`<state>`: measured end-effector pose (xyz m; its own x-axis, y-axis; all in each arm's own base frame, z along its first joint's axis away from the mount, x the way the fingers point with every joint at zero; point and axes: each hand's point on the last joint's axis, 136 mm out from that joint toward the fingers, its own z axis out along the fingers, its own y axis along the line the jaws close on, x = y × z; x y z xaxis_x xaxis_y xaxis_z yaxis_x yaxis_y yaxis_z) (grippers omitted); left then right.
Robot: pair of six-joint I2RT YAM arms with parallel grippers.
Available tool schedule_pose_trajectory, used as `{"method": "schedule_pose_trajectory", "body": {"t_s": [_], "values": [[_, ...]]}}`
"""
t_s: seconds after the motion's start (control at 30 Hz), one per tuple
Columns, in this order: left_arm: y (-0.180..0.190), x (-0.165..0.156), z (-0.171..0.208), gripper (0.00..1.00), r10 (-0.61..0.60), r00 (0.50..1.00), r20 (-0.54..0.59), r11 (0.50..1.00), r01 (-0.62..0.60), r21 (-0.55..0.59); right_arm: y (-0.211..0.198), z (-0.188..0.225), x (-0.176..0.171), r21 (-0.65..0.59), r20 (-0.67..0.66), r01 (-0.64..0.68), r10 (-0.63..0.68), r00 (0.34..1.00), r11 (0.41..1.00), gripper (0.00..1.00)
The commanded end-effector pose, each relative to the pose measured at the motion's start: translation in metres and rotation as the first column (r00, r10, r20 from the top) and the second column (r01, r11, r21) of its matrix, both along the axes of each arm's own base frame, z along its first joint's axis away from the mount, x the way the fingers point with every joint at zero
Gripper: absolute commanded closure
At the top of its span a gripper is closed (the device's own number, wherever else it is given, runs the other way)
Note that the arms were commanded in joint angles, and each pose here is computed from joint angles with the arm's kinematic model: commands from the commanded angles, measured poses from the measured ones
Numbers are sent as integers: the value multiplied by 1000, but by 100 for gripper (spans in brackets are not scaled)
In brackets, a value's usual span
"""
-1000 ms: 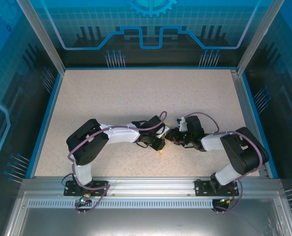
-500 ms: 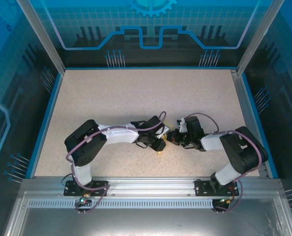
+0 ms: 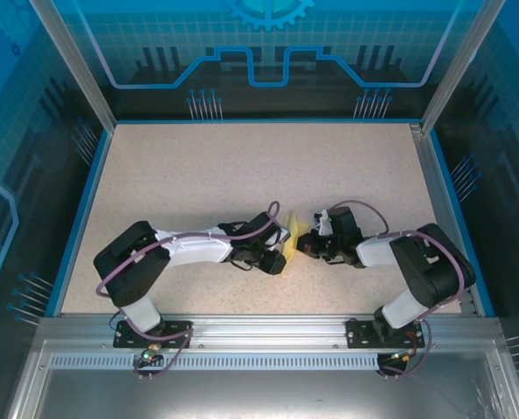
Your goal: Fold a paper plane with a square sheet of paper (pick it up from the middle)
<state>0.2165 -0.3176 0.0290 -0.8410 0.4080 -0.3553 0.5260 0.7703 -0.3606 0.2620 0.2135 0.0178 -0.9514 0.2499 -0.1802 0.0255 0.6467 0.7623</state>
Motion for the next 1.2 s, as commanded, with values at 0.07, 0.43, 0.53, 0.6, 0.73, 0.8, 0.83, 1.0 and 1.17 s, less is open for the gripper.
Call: {"method": "schedule_pose_trajectory", "body": {"t_s": [0.07, 0.43, 0.53, 0.6, 0.73, 0.8, 0.83, 1.0, 1.17], "values": [[-17, -2, 5, 65, 29, 1000, -11, 996, -29, -83, 0, -2, 2, -17, 1, -12, 12, 1000, 1000, 100], [-13, -4, -15, 66, 18, 999, -28, 999, -19, -27, -1, -6, 0, -37, -8, -16, 16, 1000, 999, 100], [-10, -4, -20, 66, 11, 1000, -29, 1000, -11, -2, -1, -5, 1, -38, -6, -17, 17, 1000, 999, 100], [-9, -5, -22, 66, 8, 1000, -30, 1000, -7, 12, -1, -5, 1, -41, -8, -16, 16, 1000, 999, 100], [-5, -5, -27, 67, 5, 999, -34, 999, -4, 41, -2, -5, 2, -49, -9, -18, 17, 1000, 999, 100], [-2, -6, -29, 69, 4, 999, -34, 998, -2, 58, -2, -6, 2, -57, -10, -19, 18, 1000, 998, 100], [0, -6, -30, 70, 2, 1000, -31, 998, 0, 70, -2, -6, 3, -58, -10, -18, 18, 1000, 998, 100], [10, -10, -38, 76, -11, 999, -35, 991, 15, 130, -3, -9, 4, -84, -16, -20, 19, 1000, 996, 100], [13, -13, -41, 77, -33, 999, -39, 987, 39, 154, -4, -13, 3, -117, -34, -30, 26, 999, 993, 100]]}}
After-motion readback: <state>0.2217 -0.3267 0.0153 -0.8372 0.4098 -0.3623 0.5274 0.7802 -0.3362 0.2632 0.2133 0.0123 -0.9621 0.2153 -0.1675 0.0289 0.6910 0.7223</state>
